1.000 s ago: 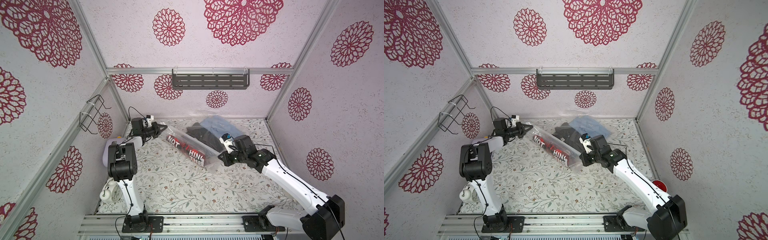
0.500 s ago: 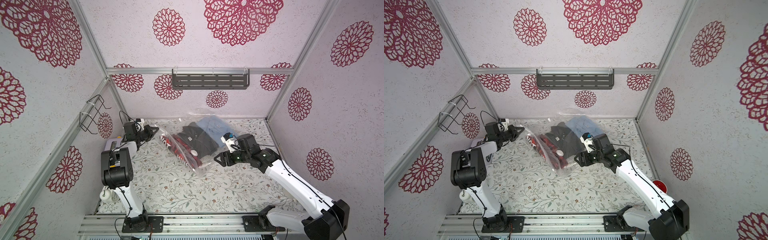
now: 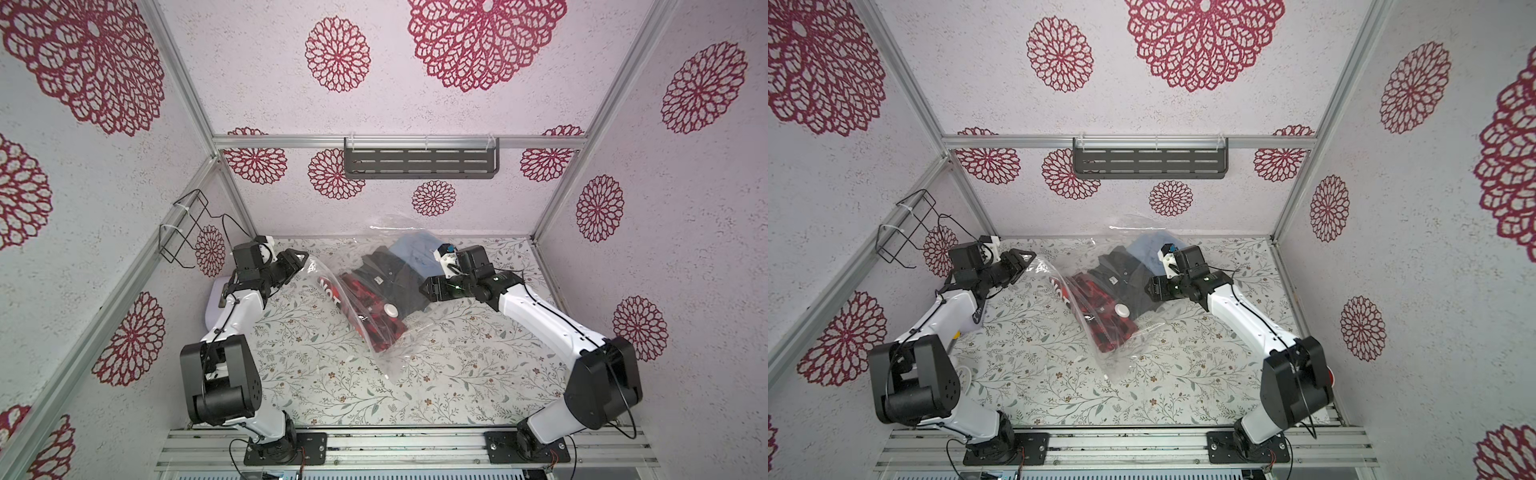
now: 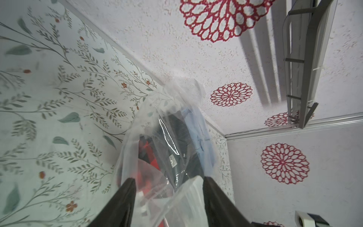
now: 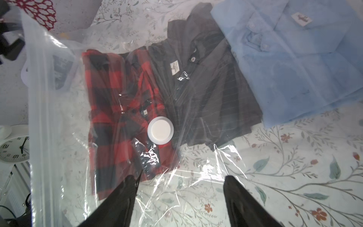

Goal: Place the folded shirt into the vacuum bag
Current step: Close the vacuum bag at the center of the board, then adjust the vacuum bag at the center of the board.

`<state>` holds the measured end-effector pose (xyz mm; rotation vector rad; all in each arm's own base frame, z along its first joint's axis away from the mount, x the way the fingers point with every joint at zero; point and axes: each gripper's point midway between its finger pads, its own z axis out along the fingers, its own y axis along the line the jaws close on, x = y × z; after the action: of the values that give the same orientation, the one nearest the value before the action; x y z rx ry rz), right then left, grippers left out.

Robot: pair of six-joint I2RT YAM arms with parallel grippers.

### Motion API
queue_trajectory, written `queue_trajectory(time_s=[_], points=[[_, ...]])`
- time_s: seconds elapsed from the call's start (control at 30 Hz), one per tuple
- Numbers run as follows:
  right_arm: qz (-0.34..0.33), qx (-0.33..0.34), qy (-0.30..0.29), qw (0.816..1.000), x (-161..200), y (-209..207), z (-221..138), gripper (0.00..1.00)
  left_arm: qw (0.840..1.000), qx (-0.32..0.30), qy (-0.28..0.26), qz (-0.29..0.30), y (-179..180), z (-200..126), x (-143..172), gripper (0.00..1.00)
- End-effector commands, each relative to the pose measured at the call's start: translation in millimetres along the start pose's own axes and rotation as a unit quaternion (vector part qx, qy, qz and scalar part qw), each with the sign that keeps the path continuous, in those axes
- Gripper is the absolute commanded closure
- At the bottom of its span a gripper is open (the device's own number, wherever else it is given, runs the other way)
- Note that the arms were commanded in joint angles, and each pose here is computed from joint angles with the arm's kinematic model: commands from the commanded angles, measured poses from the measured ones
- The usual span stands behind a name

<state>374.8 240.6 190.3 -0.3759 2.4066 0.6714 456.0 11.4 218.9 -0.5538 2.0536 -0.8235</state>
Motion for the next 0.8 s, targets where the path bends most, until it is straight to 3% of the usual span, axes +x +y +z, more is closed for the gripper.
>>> queue_trajectory(time_s=[0.0, 0.13, 0.3, 0.33, 0.57, 0.77], points=[[0.008, -0.036, -0.057, 0.998, -45, 10, 6, 0.26, 0.995, -0.091, -0.02, 0.023, 16, -36, -3, 0.33], [0.024, -0.057, -0.056, 0.997, -59, 7, 40, 0.27, 0.983, -0.159, -0.077, 0.048, 14, -82, -13, 0.19], [0.041, -0.081, -0.056, 0.994, -75, 3, 79, 0.28, 0.982, -0.147, -0.097, 0.064, -16, -100, -3, 0.11], [0.046, -0.084, -0.055, 0.994, -77, 1, 87, 0.27, 0.983, -0.14, -0.093, 0.075, -24, -97, 2, 0.02], [0.102, -0.128, -0.045, 0.985, -80, -18, 143, 0.28, 0.988, -0.118, -0.005, 0.103, -41, -49, 59, 0.03], [0.172, -0.085, 0.014, 0.981, -27, -55, 187, 0.3, 0.985, -0.113, 0.065, 0.114, -32, -5, 112, 0.03]])
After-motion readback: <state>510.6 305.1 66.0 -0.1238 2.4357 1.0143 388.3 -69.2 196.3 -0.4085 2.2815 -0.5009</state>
